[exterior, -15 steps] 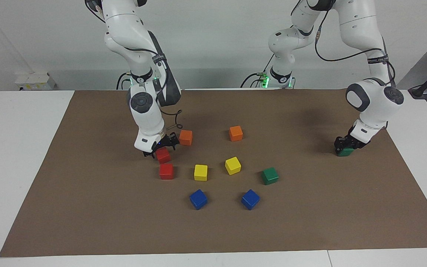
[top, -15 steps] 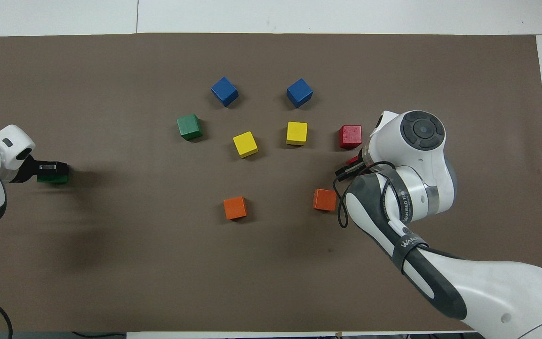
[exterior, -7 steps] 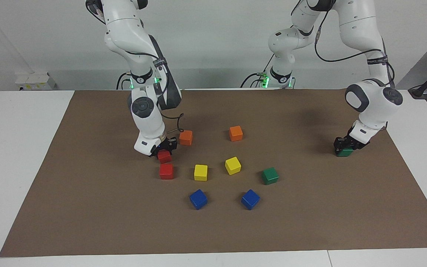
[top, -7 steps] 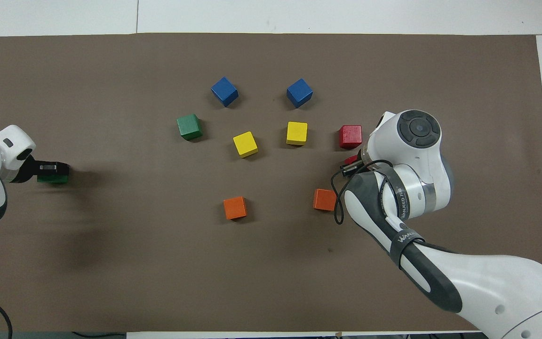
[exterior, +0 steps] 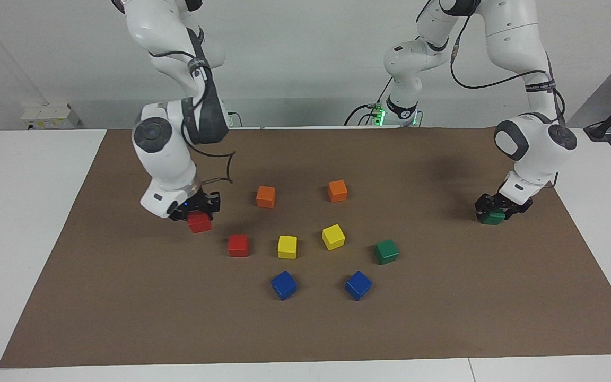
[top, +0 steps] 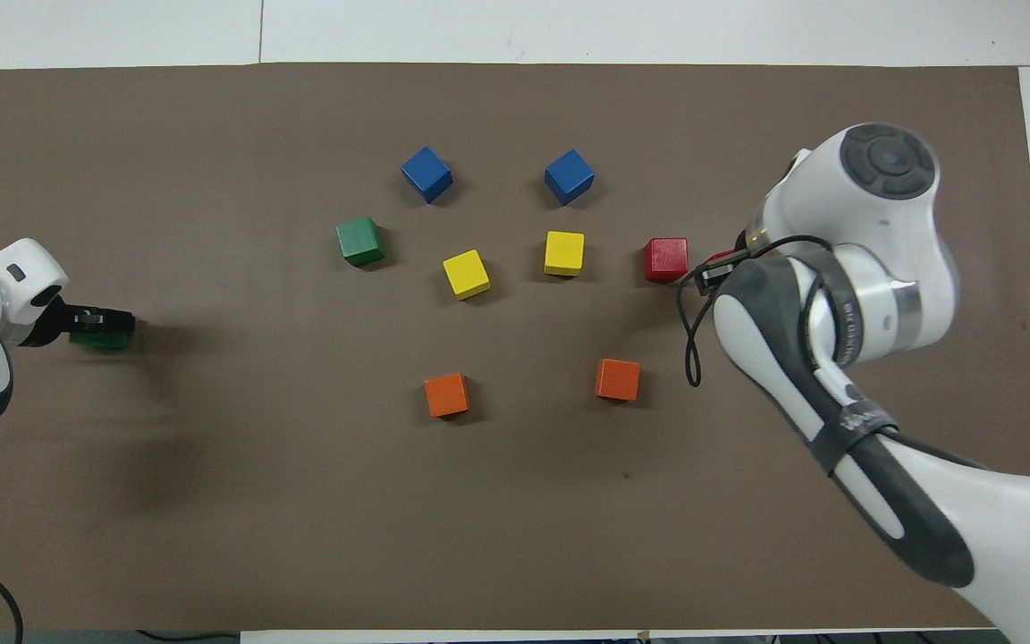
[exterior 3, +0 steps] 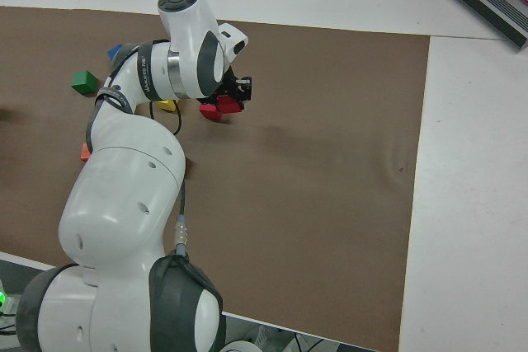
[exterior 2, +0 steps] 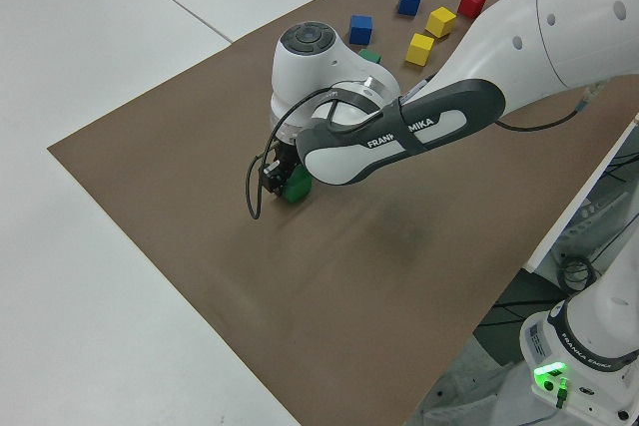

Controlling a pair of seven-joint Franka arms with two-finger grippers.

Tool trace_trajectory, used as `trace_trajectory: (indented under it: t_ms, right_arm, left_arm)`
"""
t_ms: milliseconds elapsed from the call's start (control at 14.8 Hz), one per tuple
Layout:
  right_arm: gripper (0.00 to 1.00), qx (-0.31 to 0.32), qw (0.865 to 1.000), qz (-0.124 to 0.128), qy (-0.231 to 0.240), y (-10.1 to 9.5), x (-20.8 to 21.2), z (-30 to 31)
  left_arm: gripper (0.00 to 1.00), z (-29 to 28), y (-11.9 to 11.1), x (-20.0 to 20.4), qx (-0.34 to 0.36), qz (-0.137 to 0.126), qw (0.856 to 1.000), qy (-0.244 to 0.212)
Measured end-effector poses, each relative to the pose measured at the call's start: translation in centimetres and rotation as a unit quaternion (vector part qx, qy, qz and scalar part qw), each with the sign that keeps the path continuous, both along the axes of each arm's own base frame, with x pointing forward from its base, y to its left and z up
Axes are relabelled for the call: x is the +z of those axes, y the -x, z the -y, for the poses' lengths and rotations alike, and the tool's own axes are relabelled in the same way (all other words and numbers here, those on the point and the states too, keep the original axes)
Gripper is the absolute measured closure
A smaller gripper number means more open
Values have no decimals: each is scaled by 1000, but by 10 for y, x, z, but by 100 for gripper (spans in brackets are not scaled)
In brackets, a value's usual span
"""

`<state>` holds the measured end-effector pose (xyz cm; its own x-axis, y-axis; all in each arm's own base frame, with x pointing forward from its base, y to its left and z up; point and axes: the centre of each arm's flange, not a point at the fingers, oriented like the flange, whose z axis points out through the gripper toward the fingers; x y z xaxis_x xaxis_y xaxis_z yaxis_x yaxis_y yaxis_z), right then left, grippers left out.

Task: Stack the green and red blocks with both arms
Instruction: 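Lower the green cube near the table edge and open the left gripper, then reach the left gripper to the other green cube and grasp it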

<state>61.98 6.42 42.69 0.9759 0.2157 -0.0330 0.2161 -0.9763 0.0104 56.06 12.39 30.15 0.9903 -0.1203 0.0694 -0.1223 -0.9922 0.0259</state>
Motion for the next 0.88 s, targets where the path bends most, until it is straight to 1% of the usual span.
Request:
trace_trajectory:
  t_ms: [68, 203, 271, 406, 542, 610, 745, 881]
  right_arm:
    - [45, -3, 1000, 10, 0, -3, 12, 29]
    - [45, -24, 1000, 13, 0, -4, 14, 87]
    - [45, -38, 999, 11, 1, -3, 11, 108]
    - [45, -60, 998, 10, -1, -2, 3, 132]
    - [45, -68, 998, 17, -2, 0, -6, 139]
    - [45, -71, 997, 21, -2, 2, -14, 139]
    - [45, -74, 997, 26, -2, 8, -33, 138]
    - [45, -77, 997, 21, -2, 14, -46, 137]
  left_arm:
    - [0, 0, -1, 1, 0, 0, 1000, 0]
    - [0, -1, -7, 13, -2, -6, 1000, 2]
    - [0, -1, -14, 29, -5, -14, 1000, 5]
    - [0, 12, -33, 77, -7, -28, 1000, 11]
    - [0, 48, -51, 120, 19, -27, 999, 13]
    - [0, 73, -58, 133, 34, -24, 999, 14]
    - [0, 131, -65, 146, 69, -20, 997, 17]
    - [0, 180, -69, 150, 101, -18, 994, 21]
